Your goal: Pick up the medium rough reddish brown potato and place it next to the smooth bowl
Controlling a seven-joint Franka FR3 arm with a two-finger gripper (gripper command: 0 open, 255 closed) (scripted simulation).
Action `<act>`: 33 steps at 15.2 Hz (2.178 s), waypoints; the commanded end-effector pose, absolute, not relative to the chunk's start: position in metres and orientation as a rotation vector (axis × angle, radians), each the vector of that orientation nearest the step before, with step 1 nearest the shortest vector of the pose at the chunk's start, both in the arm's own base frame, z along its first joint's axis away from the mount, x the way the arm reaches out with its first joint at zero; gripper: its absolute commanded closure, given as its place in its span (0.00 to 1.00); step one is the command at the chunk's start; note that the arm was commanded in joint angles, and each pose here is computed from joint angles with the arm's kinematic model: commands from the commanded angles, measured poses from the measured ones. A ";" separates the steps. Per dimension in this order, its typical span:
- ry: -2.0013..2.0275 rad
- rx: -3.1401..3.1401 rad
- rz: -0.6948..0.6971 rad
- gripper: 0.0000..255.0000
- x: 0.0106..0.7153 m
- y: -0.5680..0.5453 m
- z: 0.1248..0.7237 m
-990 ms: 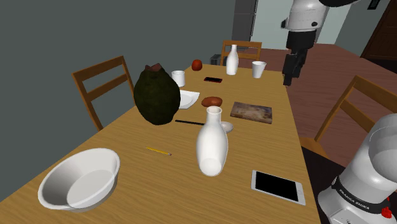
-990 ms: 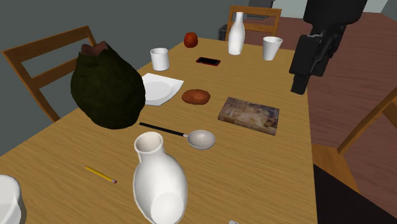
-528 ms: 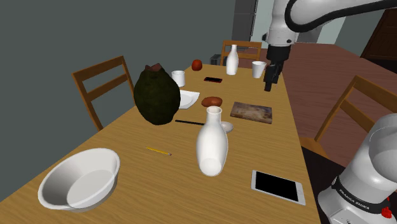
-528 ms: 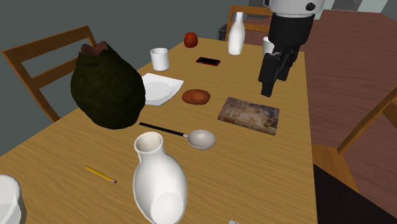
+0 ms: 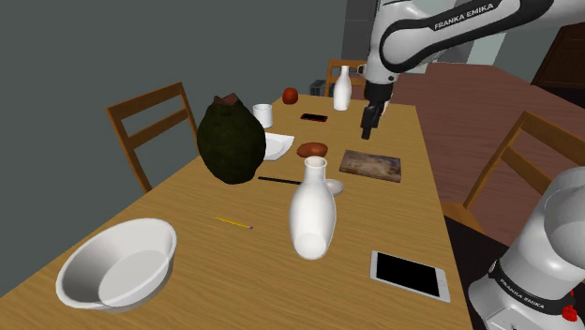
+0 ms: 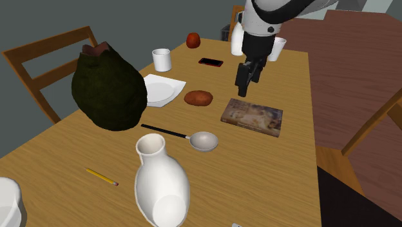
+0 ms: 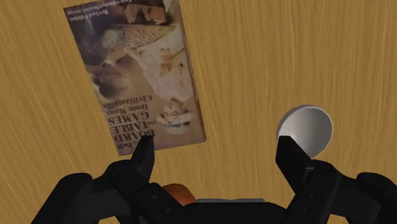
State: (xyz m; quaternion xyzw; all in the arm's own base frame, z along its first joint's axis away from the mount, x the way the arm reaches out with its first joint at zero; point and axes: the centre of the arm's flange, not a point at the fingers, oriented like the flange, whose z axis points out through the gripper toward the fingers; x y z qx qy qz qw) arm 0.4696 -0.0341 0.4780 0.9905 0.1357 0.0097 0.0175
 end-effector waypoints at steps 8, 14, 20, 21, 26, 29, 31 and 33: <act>0.612 3.041 0.131 0.00 0.562 -0.039 0.422; 0.735 3.010 0.196 0.00 0.627 -0.036 0.388; 0.764 3.002 0.211 0.00 0.646 -0.035 0.360; 0.764 3.002 0.211 0.00 0.646 -0.035 0.355; 0.764 3.002 0.211 0.00 0.648 -0.035 0.341; 0.764 3.002 0.211 0.00 0.648 -0.035 0.341; 0.764 3.002 0.211 0.00 0.648 -0.035 0.341; 0.764 3.002 0.211 1.00 0.648 -0.035 0.341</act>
